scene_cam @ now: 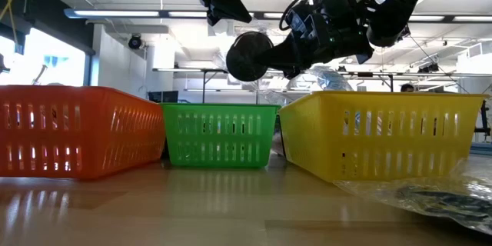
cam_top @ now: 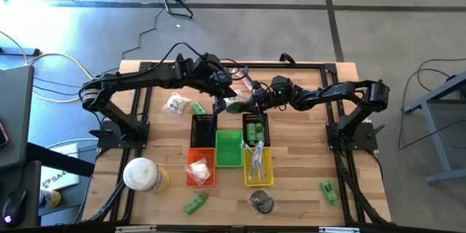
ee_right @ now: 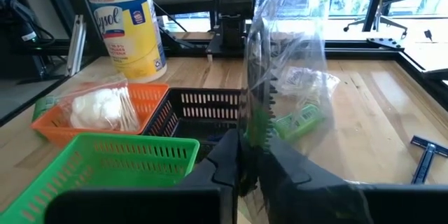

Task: Pick & Place Travel size toiletries
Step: Put the top black hairbrush into the green bin

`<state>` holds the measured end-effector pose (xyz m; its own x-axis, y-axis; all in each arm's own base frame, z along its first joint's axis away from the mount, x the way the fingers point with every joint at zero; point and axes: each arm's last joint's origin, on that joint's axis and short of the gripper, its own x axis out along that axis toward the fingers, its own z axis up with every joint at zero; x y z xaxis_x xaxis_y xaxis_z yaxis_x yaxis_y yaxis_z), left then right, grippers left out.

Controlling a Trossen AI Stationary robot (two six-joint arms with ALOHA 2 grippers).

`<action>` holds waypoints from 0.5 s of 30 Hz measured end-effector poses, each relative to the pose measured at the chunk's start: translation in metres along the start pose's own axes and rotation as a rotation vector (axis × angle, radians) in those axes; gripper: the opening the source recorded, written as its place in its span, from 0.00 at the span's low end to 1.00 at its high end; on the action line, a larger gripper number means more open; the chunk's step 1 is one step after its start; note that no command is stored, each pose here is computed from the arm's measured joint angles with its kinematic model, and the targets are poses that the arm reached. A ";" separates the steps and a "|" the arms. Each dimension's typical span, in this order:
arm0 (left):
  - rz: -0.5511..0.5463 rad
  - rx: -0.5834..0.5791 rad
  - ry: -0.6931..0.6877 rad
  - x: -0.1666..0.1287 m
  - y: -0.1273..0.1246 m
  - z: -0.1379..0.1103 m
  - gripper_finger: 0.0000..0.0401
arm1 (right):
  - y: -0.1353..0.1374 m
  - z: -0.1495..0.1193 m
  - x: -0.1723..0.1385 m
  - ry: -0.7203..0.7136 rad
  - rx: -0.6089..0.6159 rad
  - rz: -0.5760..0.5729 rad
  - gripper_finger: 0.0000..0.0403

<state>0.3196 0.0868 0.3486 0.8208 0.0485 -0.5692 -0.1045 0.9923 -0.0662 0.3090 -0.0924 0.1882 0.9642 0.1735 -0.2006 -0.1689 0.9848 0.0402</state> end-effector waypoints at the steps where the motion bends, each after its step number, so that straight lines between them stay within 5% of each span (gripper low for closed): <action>1: 0.000 0.000 0.000 0.000 0.000 0.000 0.00 | 0.000 0.000 0.000 0.000 0.001 0.000 0.06; 15: 0.064 0.029 0.011 -0.032 -0.002 -0.001 0.00 | 0.000 -0.001 0.000 0.006 0.026 0.003 0.07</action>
<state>0.2933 0.0834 0.3661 0.8065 0.1109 -0.5808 -0.1400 0.9901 -0.0053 0.3088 -0.0922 0.1872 0.9623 0.1770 -0.2066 -0.1667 0.9838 0.0668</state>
